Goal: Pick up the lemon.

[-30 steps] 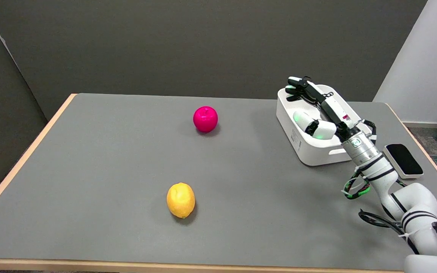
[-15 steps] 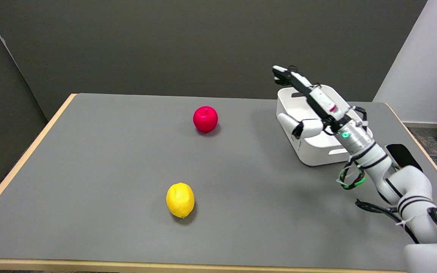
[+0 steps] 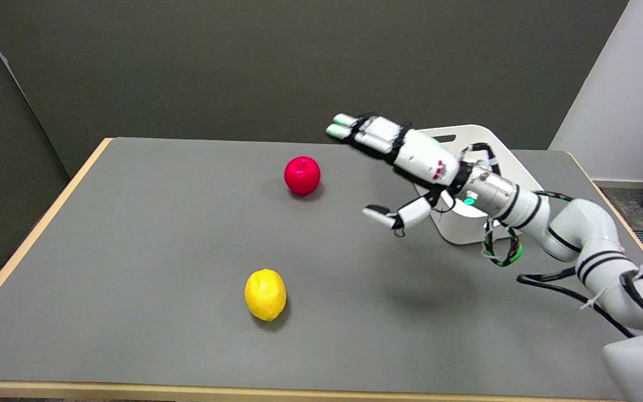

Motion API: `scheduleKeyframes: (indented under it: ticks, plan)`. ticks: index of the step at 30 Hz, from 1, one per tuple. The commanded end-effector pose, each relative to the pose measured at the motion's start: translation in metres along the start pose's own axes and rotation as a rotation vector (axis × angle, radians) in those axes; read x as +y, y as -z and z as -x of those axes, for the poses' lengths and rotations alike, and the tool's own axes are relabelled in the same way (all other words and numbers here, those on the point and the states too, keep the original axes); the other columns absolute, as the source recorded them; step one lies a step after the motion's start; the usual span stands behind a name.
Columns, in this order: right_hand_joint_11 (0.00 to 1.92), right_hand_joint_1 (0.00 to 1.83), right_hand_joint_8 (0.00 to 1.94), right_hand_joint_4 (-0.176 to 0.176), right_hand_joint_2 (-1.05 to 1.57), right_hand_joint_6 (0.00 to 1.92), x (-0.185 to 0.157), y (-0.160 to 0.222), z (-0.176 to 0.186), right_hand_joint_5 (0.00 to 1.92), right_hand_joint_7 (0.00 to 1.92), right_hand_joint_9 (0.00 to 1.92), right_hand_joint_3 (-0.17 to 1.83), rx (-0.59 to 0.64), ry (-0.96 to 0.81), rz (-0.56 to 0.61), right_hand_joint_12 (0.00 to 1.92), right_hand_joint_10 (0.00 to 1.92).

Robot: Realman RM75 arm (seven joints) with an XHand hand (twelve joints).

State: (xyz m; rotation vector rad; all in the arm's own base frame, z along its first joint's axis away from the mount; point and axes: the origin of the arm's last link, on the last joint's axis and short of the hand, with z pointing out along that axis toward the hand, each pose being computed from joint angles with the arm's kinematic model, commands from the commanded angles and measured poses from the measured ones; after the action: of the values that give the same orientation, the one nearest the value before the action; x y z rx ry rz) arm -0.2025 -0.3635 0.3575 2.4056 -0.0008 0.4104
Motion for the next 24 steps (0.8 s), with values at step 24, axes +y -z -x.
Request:
scheduleKeyframes:
  ticks: [24]
  plan:
    - [0.0,0.76,0.07,0.063,0.63,0.05,-0.062,-0.053,0.092,0.0,0.0,0.03,0.98,-0.403,0.291,-0.311,0.72,0.46]
